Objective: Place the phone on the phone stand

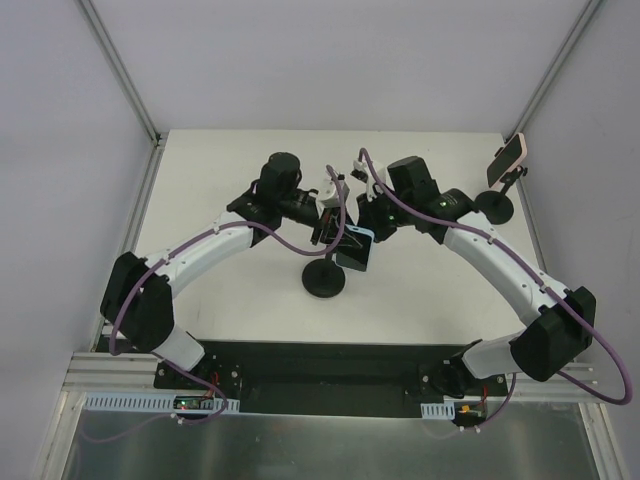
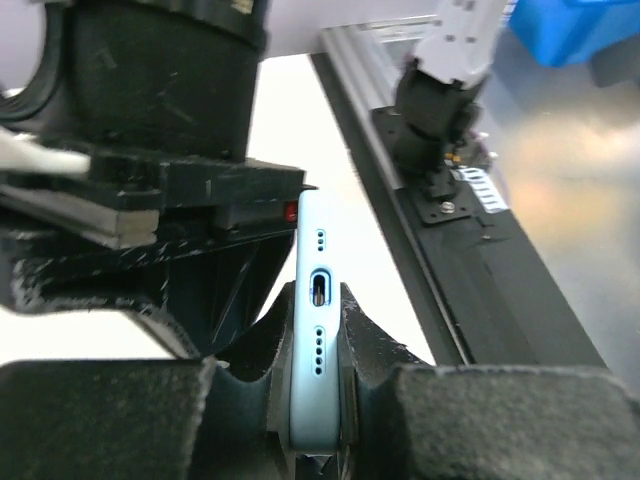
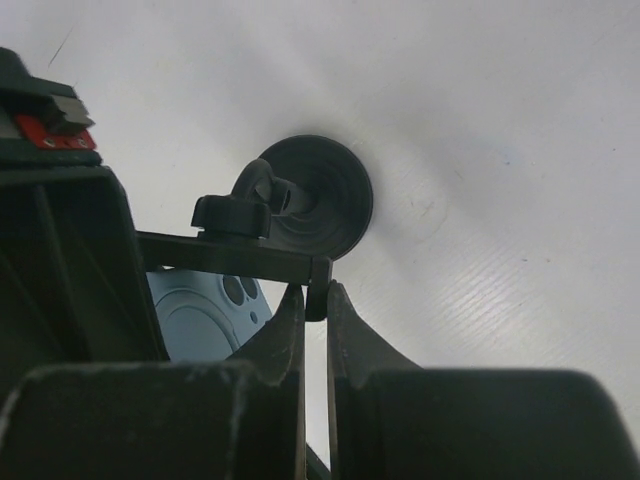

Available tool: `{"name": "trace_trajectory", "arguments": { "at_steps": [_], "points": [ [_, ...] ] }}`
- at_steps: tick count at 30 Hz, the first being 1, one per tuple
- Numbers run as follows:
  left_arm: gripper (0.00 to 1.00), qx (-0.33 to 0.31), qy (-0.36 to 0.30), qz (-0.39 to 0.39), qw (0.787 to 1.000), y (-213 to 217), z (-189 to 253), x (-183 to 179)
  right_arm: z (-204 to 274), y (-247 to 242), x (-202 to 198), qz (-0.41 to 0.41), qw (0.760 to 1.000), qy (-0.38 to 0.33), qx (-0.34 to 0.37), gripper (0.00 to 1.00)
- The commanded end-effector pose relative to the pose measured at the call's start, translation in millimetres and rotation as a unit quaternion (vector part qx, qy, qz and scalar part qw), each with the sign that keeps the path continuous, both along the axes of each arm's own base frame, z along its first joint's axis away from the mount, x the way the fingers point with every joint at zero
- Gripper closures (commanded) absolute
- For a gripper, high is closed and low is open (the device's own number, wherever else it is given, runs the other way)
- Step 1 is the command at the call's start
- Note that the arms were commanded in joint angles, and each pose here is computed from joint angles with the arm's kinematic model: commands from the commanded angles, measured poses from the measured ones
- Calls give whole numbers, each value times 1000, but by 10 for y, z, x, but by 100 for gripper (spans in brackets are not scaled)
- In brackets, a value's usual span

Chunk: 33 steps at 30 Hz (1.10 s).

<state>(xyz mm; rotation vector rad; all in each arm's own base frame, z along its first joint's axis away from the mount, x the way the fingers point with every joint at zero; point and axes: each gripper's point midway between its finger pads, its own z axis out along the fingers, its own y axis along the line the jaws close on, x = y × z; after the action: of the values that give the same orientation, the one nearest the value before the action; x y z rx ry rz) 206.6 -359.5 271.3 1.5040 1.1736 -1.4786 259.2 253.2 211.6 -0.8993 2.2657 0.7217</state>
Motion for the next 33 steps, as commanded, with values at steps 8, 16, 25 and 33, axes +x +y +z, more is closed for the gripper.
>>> {"name": "trace_trajectory", "arguments": {
  "at_steps": [8,16,25,33],
  "points": [
    [100,57,-30,553,830,974,132,1025,227,-210,255,-151,984,-90,2,100],
    [100,119,-4,648,753,1180,-207,1111,500,-149,152,-296,932,-209,34,100],
    [100,117,15,698,707,1159,-286,1353,659,1,-251,-348,902,-249,55,100],
    [100,77,-10,723,687,995,-331,1537,510,168,-556,-356,907,-205,92,100]
  ]
}}
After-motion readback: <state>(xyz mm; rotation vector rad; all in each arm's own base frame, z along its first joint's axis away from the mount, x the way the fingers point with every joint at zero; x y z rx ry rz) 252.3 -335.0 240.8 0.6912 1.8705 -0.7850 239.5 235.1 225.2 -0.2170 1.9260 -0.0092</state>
